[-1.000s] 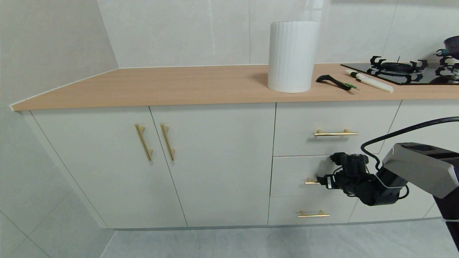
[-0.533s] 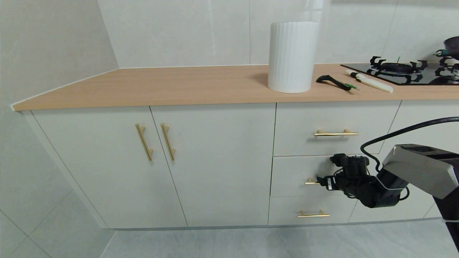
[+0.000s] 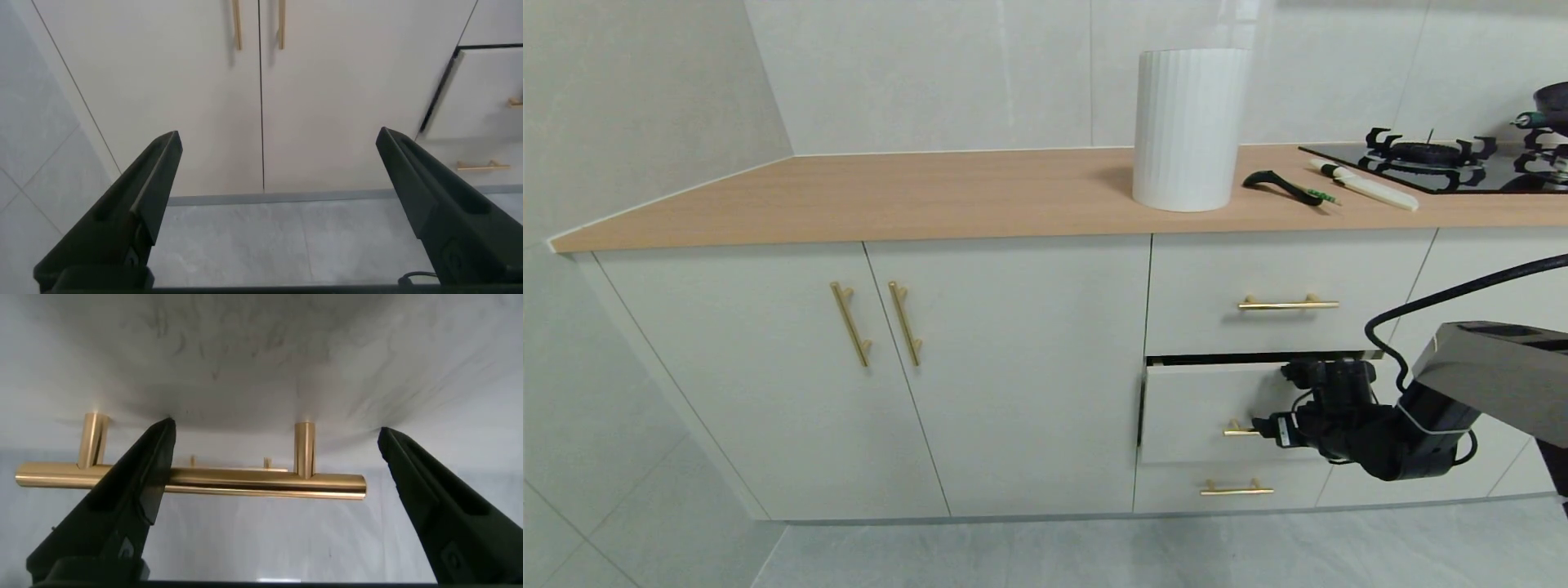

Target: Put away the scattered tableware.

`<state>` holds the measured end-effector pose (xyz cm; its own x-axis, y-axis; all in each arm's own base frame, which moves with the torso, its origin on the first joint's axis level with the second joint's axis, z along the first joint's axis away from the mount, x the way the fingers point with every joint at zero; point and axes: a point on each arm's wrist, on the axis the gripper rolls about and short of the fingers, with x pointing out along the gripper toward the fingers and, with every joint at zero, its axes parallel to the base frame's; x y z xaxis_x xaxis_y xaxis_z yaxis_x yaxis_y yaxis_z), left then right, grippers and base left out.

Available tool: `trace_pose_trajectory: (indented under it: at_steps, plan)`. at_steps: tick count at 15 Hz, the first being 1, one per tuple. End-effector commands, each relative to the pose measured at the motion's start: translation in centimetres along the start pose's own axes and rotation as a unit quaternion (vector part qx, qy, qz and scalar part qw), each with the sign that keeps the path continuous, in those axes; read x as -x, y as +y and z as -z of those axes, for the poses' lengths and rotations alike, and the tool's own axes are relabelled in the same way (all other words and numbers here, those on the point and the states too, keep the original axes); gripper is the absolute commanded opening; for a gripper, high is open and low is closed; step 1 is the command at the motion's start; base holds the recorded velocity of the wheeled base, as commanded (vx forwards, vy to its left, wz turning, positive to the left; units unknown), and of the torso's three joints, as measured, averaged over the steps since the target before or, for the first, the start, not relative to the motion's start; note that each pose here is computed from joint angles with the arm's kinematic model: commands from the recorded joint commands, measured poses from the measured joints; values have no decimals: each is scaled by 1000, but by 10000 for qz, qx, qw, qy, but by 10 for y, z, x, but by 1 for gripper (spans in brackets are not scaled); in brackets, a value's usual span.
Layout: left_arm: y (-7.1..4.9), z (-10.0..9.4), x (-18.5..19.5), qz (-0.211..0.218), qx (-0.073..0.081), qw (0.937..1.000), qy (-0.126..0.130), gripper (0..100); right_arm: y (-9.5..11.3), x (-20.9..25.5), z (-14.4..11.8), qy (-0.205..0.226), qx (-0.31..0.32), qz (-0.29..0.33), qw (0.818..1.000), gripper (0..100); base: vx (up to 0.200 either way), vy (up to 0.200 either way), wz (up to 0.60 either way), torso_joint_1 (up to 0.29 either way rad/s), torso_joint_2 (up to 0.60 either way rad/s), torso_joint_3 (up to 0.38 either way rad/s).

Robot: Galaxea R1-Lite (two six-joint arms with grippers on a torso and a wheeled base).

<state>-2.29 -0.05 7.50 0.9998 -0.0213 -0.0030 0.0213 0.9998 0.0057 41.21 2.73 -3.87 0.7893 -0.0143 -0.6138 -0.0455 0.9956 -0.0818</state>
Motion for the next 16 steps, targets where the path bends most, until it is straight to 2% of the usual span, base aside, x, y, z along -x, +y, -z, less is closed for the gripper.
trace_pose_trajectory:
  at_steps: [1,3,4,6,9,13,16]
  plan:
    - [0,0,0,1,-2,10000,8,100,3,82,-50,-414,71,-196,9989,100,0,0,0,0,0,0]
    - [0,0,0,1,-2,10000,8,100,9,151,-77,-317,186,-721,9967,100,0,0,0,0,0,0]
    - [0,0,0,1,-2,10000,8,100,11,171,-82,-185,231,-858,9959,100,0,0,0,0,0,0]
    - [0,0,0,1,-2,10000,8,100,17,188,-89,-259,309,-904,9951,100,0,0,0,0,0,0]
    - [0,0,0,1,-2,10000,8,100,17,189,-101,-448,298,-799,9953,100,0,0,0,0,0,0]
    - [0,0,0,1,-2,10000,8,100,23,147,-94,-102,307,-784,9964,100,0,0,0,0,0,0]
    - [0,0,0,1,-2,10000,8,100,26,126,-92,-2,214,-663,9976,100,0,0,0,0,0,0]
